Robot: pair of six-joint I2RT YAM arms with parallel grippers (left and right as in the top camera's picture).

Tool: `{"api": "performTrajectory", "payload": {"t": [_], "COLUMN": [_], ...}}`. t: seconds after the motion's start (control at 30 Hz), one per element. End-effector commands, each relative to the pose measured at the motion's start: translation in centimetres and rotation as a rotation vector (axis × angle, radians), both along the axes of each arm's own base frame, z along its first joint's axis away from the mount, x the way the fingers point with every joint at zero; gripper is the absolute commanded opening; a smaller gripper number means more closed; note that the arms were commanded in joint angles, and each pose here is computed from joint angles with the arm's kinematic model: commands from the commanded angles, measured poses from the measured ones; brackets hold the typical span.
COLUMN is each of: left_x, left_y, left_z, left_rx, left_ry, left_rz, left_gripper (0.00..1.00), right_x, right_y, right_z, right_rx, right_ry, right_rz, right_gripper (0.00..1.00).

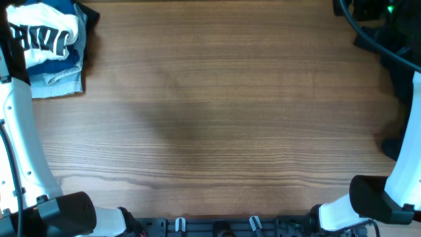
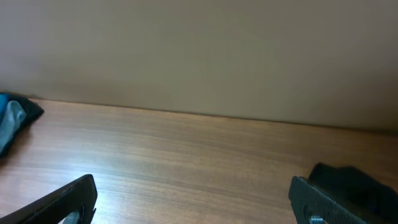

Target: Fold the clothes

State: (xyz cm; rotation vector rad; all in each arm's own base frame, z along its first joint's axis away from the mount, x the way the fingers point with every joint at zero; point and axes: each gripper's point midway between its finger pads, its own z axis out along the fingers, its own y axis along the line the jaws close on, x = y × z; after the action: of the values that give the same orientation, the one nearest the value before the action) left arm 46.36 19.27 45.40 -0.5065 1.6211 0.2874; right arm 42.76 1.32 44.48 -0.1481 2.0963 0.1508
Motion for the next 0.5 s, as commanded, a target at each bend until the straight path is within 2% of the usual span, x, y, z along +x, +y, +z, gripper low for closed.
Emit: {"api": "performTrajectory", "payload": {"t": [0.0, 0.1, 0.2, 0.33, 0.47], "left_x": [0.3, 0.3, 0.3, 0.3, 0.3], "left_y": [0.1, 0.1, 0.1, 0.1, 0.1], "left_z": [-0.6, -0.6, -0.6, -0.6, -0.6], "left_rx": [-0.003, -0.003, -0.003, -0.003, -0.003], "left_ry": [0.011, 0.011, 0.011, 0.011, 0.011], "left_rz": [-0.002, -0.002, -0.003, -0.002, -0.002], "left_gripper": [1.00, 1.00, 1.00, 1.00, 1.00], "right_x": [0.3, -0.1, -2.0, -3.8, -7.0], "right_y": [-0.2, -0.2, 0.1, 0.2, -0.8], "right_z": [-0.8, -0.9, -0.3, 0.7, -2.3], "right_rx": [-0.019, -0.044, -0.056, -0.032, 0.026], "right_ry": [0.023, 0.022, -0.007, -0.154, -0.334], "right_rz": [-0.006, 0.009, 0.021, 0.001, -0.102], "right_gripper": [1.00, 1.00, 1.00, 1.00, 1.00]}}
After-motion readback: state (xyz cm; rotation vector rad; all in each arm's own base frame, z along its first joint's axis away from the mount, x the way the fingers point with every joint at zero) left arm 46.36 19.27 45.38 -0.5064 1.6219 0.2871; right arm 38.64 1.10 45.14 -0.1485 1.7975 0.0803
